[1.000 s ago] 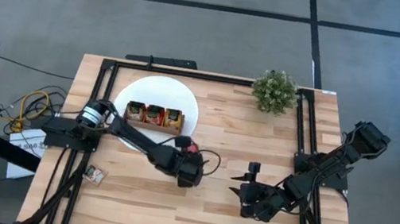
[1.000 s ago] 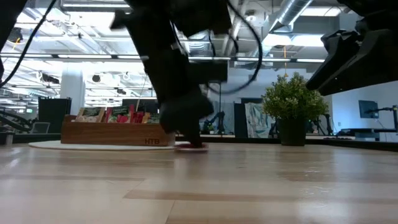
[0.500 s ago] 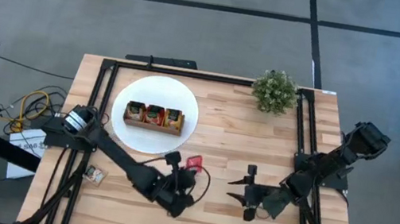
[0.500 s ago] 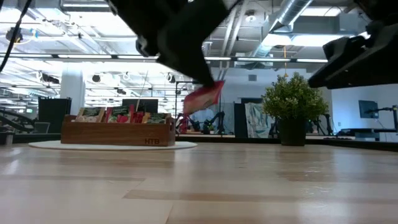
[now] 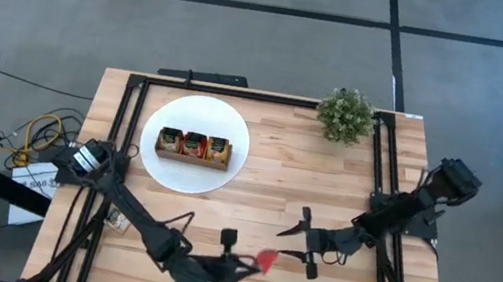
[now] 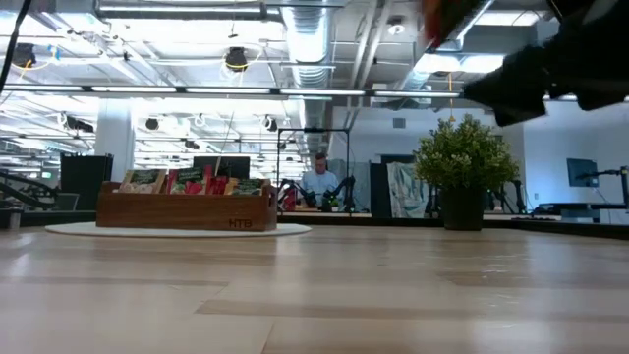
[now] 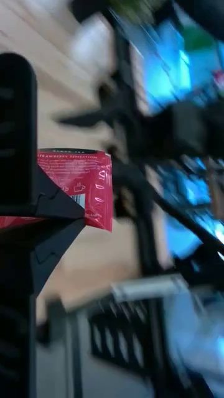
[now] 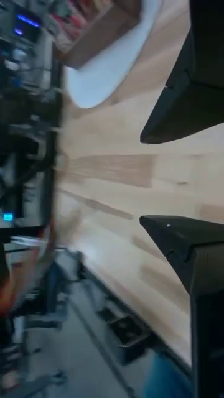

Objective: Pick & Place Tea
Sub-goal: Put the red tea bag into the middle section of the wooden organizer

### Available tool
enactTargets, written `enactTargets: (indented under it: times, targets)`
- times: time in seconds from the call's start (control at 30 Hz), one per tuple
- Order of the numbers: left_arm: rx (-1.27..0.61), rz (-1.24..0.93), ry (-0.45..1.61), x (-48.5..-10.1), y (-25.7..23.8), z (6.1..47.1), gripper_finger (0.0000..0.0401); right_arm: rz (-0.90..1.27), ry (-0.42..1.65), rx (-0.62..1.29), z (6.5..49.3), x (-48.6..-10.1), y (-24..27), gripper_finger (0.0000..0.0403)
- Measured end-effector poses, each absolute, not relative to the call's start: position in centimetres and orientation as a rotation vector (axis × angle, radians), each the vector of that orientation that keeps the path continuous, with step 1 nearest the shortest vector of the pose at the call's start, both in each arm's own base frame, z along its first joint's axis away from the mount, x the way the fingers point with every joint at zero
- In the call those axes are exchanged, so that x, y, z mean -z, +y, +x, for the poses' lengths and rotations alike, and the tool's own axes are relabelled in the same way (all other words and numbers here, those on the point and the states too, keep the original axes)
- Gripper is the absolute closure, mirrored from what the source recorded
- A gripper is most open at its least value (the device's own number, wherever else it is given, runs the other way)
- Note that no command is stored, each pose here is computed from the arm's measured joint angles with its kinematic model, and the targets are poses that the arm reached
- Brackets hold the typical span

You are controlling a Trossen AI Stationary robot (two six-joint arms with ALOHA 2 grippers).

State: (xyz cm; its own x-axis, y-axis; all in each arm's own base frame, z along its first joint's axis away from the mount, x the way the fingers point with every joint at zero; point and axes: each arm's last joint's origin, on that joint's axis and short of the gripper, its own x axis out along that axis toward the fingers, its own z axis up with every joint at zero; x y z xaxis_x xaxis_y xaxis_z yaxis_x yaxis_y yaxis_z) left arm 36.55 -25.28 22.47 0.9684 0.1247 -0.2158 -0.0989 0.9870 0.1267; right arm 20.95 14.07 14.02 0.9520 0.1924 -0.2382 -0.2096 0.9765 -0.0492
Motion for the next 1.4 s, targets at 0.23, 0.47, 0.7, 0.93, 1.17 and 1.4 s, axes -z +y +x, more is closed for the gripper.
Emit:
enactTargets:
  times: [0.23, 0.47, 0.7, 0.93, 1.17, 1.4]
  targets:
    - [-0.020, 0.112, 0.126, -23.7, -26.5, 36.1, 0.0401, -0.069, 0.024, -0.241, 22.4, -13.1, 15.5, 0.0219]
    - [-0.017, 0.104, 0.115, -23.8, -26.6, 36.1, 0.0401, -0.048, -0.085, -0.288, 24.0, -13.5, 16.9, 0.0251]
    - [-0.017, 0.109, 0.115, -23.8, -26.6, 36.1, 0.0401, -0.048, -0.119, -0.380, 24.1, -14.5, 17.2, 0.0311]
    - [-0.129, 0.166, 0.147, -23.5, -26.2, 36.0, 0.0400, -0.081, -0.002, -0.361, 23.4, -14.6, 17.6, 0.0394]
    - [-0.361, 0.180, 0.380, -22.0, -24.6, 33.6, 0.0348, -0.056, 0.320, -0.186, 21.9, -15.9, 15.9, 0.0402]
    - [-0.446, 0.010, 0.346, -22.4, -22.0, 35.5, 0.0243, -0.046, 0.656, -0.021, 22.3, -16.6, 13.9, 0.0402]
